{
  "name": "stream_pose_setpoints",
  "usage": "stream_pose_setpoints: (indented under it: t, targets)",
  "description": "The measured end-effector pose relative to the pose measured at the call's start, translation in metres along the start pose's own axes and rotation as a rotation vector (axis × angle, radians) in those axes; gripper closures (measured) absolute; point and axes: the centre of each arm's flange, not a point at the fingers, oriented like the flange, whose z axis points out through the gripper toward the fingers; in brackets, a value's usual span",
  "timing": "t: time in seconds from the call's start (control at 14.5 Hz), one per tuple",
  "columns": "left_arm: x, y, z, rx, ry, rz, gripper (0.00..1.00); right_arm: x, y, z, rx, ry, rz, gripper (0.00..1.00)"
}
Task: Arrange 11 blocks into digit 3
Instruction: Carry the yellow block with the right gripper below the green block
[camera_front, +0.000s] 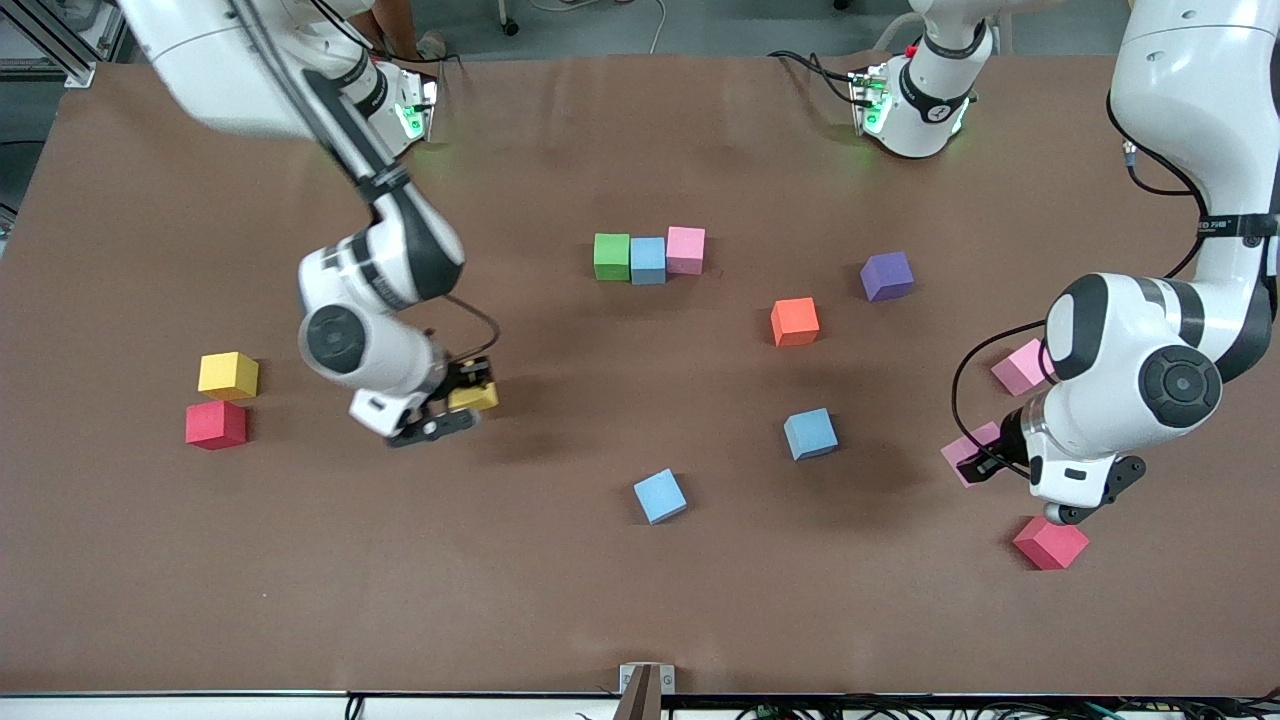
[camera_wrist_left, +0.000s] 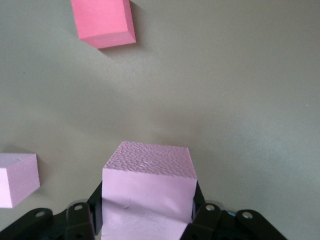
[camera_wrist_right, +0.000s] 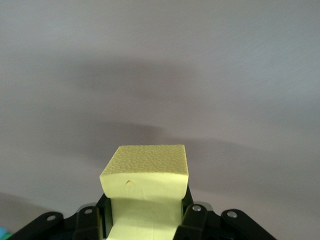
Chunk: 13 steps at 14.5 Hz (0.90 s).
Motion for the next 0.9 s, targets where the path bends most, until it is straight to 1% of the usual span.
stream_pose_setpoints:
  t: [0.07, 0.14, 0.28, 0.35, 0.48, 0.69, 0.9]
  targets:
    - [-0.001, 0.002, 0.000, -0.002, -0.001, -0.027, 0.70, -0.011, -0.031, 0.002, -0.002, -0.005, 0.031, 0.47]
    - [-0.002, 0.003, -0.001, -0.003, -0.001, -0.052, 0.70, -0.023, -0.060, 0.005, 0.008, -0.015, 0.060, 0.47]
    - [0.000, 0.004, 0.000, -0.008, -0.001, -0.089, 0.70, -0.045, -0.107, 0.011, 0.067, -0.045, 0.100, 0.47]
    - [0.001, 0.005, 0.000, -0.014, -0.005, -0.102, 0.70, -0.053, -0.122, 0.014, 0.097, -0.049, 0.111, 0.47]
    - [0.002, 0.006, 0.004, -0.025, -0.023, -0.117, 0.70, -0.070, -0.139, 0.027, 0.121, -0.036, 0.118, 0.47]
    - [0.000, 0.007, 0.035, 0.001, -0.067, -0.164, 0.70, -0.090, -0.154, 0.051, 0.120, -0.012, 0.163, 0.47]
    - [-0.006, 0.019, 0.075, 0.024, -0.109, -0.189, 0.70, -0.091, -0.151, 0.054, 0.114, -0.011, 0.182, 0.47]
